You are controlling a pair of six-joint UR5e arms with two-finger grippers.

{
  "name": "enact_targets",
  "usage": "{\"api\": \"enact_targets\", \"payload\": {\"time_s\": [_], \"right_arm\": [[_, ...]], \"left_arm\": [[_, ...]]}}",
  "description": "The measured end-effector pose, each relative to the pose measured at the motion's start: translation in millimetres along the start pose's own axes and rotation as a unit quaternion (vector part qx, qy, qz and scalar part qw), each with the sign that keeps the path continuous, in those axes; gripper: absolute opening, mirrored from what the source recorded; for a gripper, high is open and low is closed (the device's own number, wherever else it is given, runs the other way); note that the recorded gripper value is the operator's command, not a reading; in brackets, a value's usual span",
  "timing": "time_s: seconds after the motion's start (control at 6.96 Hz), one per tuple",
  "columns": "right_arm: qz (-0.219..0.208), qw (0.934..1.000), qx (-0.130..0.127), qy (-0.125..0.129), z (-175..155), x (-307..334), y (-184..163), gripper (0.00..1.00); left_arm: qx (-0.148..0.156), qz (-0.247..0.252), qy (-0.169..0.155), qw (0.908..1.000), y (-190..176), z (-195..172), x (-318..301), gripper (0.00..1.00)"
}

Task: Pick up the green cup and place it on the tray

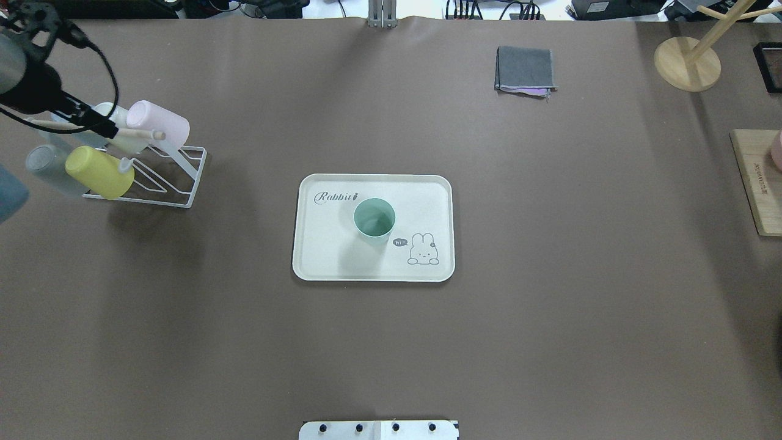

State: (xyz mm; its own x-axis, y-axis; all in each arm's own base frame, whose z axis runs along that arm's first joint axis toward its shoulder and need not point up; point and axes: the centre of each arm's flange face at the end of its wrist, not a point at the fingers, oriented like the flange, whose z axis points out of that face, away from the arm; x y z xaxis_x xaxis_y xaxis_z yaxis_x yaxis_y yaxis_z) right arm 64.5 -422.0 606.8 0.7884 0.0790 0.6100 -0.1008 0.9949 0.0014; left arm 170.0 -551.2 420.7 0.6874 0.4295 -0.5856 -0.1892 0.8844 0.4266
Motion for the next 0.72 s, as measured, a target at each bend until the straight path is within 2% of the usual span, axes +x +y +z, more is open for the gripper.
{"api": "enact_targets", "payload": {"time_s": [0.43,0.72], "right_arm": [[0.0,1.0,0.0,0.0,-0.6,-0.6,0.1,1.0],[0.0,1.0,0.0,0.0,-0.6,-0.8,0.0,1.0]], "left_arm": [[-0.058,-0.096,0.021,0.9935,93.6,-2.7,-162.2,0.98],[-0.082,-0.168,0.02,0.9821,130.6,-10.0,-217.9,0.98]]}}
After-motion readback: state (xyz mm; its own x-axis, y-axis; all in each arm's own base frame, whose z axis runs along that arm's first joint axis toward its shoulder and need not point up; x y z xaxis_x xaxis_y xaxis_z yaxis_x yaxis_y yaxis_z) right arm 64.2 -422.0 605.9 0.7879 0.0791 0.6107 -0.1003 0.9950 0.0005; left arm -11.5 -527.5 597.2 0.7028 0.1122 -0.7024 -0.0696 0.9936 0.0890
